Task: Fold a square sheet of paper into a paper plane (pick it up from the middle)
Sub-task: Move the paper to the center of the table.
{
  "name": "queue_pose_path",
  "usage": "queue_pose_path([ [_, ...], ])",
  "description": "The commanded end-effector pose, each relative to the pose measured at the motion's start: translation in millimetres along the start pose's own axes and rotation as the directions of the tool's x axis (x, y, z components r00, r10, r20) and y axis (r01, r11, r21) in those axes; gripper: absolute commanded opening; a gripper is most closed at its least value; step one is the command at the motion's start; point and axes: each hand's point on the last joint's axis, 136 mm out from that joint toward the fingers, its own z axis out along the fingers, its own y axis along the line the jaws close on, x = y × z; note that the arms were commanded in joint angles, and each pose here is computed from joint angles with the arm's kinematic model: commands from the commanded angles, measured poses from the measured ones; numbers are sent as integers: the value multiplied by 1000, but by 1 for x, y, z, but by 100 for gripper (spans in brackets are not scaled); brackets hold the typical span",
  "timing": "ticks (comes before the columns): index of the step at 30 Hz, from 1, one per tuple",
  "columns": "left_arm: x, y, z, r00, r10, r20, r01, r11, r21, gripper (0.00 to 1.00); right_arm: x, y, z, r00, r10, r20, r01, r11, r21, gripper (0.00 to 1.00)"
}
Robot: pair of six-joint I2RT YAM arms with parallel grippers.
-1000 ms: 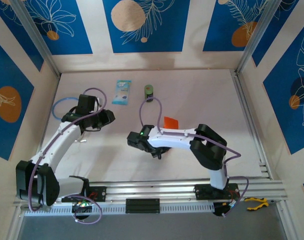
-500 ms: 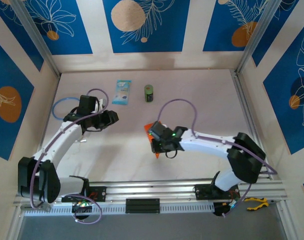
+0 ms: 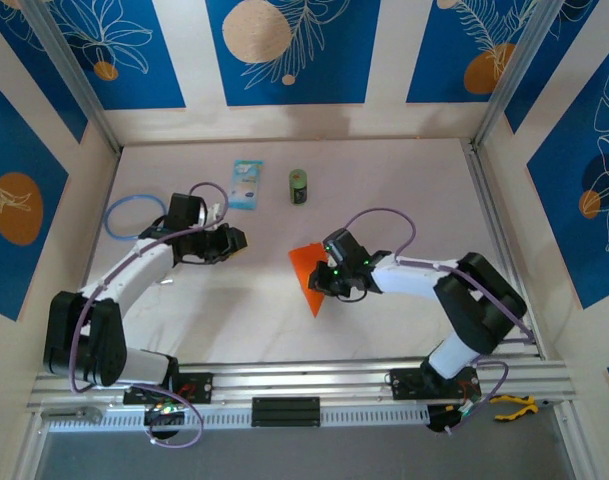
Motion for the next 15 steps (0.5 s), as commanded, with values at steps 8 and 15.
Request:
queue_pose_path([
  [8, 16, -10, 20, 996, -6, -95, 14, 997, 82, 19, 25, -18, 26, 974, 221, -53, -213, 968, 134, 11],
  [15, 32, -20, 46, 987, 5, -162, 12, 995, 102, 16, 36, -15, 32, 886, 450, 111, -460, 884, 88, 12],
])
